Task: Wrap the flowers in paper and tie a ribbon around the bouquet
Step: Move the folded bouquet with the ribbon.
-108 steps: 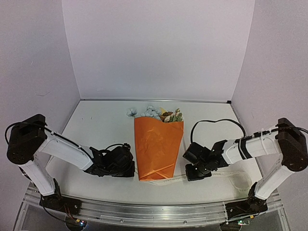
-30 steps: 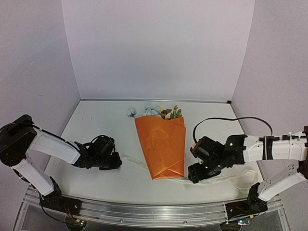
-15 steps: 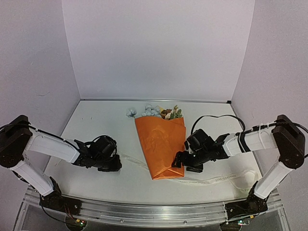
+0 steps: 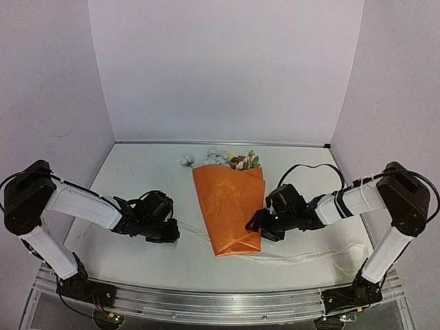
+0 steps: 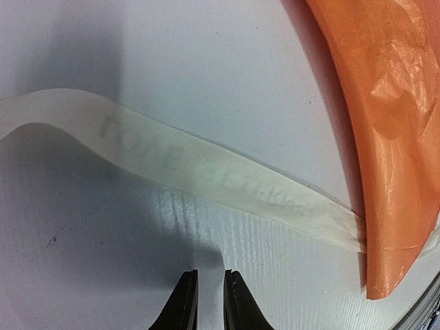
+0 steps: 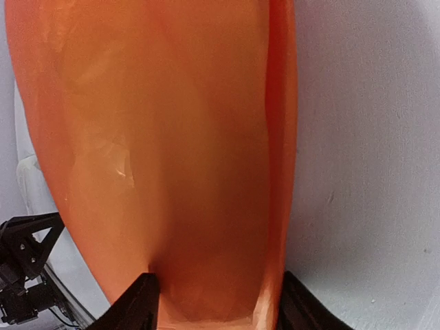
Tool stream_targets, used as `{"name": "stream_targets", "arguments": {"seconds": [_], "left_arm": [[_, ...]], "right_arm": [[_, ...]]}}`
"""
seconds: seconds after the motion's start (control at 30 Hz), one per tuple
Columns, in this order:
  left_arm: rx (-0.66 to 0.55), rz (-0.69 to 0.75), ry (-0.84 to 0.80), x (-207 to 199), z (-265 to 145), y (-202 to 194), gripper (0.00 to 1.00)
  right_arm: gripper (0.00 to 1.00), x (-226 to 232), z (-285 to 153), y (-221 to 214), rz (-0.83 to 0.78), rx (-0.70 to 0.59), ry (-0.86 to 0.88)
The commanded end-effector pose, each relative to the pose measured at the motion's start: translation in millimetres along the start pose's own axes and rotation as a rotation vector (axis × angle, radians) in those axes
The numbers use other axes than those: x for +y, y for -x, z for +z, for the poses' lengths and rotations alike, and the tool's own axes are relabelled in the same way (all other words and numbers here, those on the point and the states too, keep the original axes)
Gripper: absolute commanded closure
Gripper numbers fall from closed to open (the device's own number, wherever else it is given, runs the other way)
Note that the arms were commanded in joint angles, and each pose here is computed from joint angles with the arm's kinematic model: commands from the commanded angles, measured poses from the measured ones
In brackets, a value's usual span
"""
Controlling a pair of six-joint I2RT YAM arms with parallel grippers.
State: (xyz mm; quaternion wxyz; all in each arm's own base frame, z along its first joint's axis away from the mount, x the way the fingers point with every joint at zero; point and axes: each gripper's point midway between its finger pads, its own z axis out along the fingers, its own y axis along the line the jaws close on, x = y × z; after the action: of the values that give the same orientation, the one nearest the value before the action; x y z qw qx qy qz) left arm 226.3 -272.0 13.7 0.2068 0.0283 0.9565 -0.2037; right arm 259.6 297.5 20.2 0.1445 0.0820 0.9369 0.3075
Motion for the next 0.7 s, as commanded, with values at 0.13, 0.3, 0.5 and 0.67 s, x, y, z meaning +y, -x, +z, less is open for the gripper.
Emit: {"name": "stream_targets", "arguments": {"seconds": [0.13,0.3,0.5,0.67], "left_arm": [[-0.098,0.053,-0.098,-40.6,-5.8,37.6,0.85],[-0.150,0.089,-0.098,-46.5,-3.4,51.3,0.85],[-0.150,0.085,-0.050,-34.7,14.7,47.3,0.85],[-0.131,0.031,-0.005,-19.1,24.0,37.1,0.90]], "right_arm": [[0.79,-10.4,10.6,-4.5,0.129,0.028,-0.045],[0.94,1.8,2.2,-3.5,0.213,0.040,-0.044],[1.00,15.5,-10.2,-7.1,0.289,0.027,-0.051],[1.00,25.3,-16.8,-12.1,0.353,0.000,-0.050]]}}
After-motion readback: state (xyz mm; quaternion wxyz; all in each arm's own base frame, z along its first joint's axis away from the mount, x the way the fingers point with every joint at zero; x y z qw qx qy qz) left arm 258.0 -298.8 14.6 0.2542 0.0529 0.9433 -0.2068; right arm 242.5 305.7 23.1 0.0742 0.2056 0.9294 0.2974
